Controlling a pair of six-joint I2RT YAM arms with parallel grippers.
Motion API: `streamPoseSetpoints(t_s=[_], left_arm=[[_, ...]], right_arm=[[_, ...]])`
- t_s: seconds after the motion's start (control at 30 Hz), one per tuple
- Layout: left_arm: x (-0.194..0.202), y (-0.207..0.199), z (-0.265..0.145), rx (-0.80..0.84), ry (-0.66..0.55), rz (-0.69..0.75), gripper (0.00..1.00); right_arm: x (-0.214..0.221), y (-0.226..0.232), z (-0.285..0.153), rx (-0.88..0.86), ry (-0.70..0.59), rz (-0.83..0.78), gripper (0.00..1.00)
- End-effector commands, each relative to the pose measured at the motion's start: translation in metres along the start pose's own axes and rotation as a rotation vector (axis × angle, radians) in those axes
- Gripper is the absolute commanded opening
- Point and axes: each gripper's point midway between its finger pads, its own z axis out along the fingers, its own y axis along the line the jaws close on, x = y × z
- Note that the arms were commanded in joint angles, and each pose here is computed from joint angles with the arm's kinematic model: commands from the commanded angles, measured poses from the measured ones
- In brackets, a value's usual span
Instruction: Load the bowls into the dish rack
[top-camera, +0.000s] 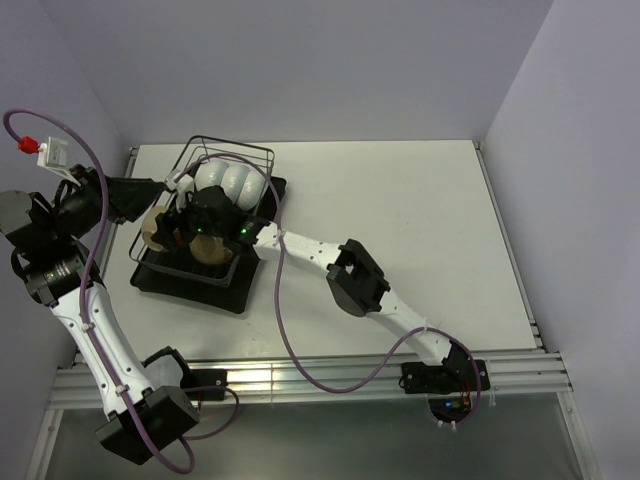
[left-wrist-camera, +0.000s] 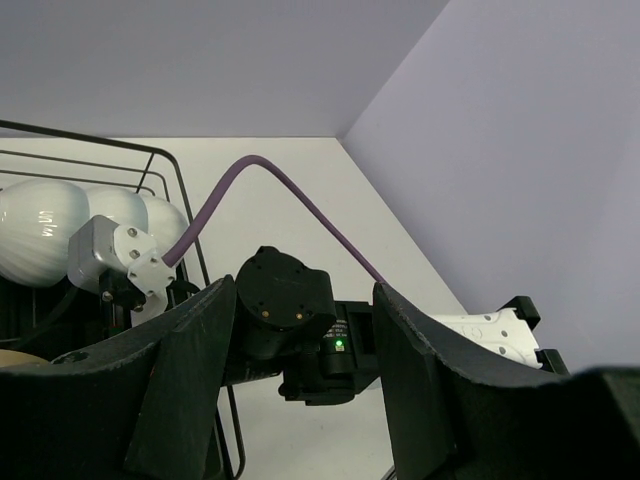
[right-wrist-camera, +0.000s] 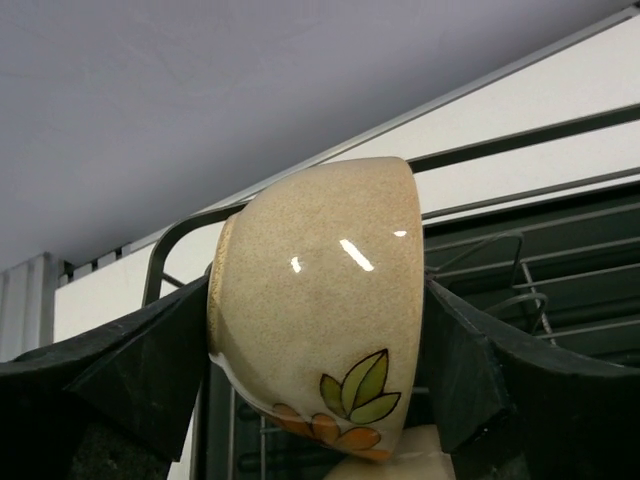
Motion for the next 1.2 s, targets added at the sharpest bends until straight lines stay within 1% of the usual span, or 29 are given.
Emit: streamPoseSetpoints(t_s=[0.0,0.1,0.17,0.47,0.87,1.03,1.17], left_arm=[[-0.003,-0.004,-0.001,0.02,-0.002,0.028,0.63],[-0.003,-0.005,-0.001,0.022,-0.002,0.025,0.63],[-0.003,-0.006,-0.001,0.023,-0.001,0.028,0.63],[-0.004,-0.006,-0.001,0.025,-0.001,0.03,0.63],[-0.002,-0.002,0.0,0.019,0.006,0.023,0.64],[-0.003,-0.001,0.0,0.015,0.011,0.032,0.63],[-0.002,0.001,0.0,0.012,0.013,0.03,0.64]], right_arm=[[-0.038,-0.031,-0.002,0.083,-0.117,-0.021,0.88],[-0.038,-0.038,-0.002,0.109,-0.12,-0.019,0.96],[-0.037,-0.042,-0.003,0.123,-0.12,-0.019,0.98],[-0.03,-0.054,-0.003,0.159,-0.109,-0.031,1.0],[-0.018,-0.048,-0.003,0.105,-0.07,-0.054,1.0],[-0.017,-0.051,-0.005,0.109,-0.056,-0.108,1.0],[-0.02,-0.059,-0.009,0.154,-0.04,-0.158,1.0]])
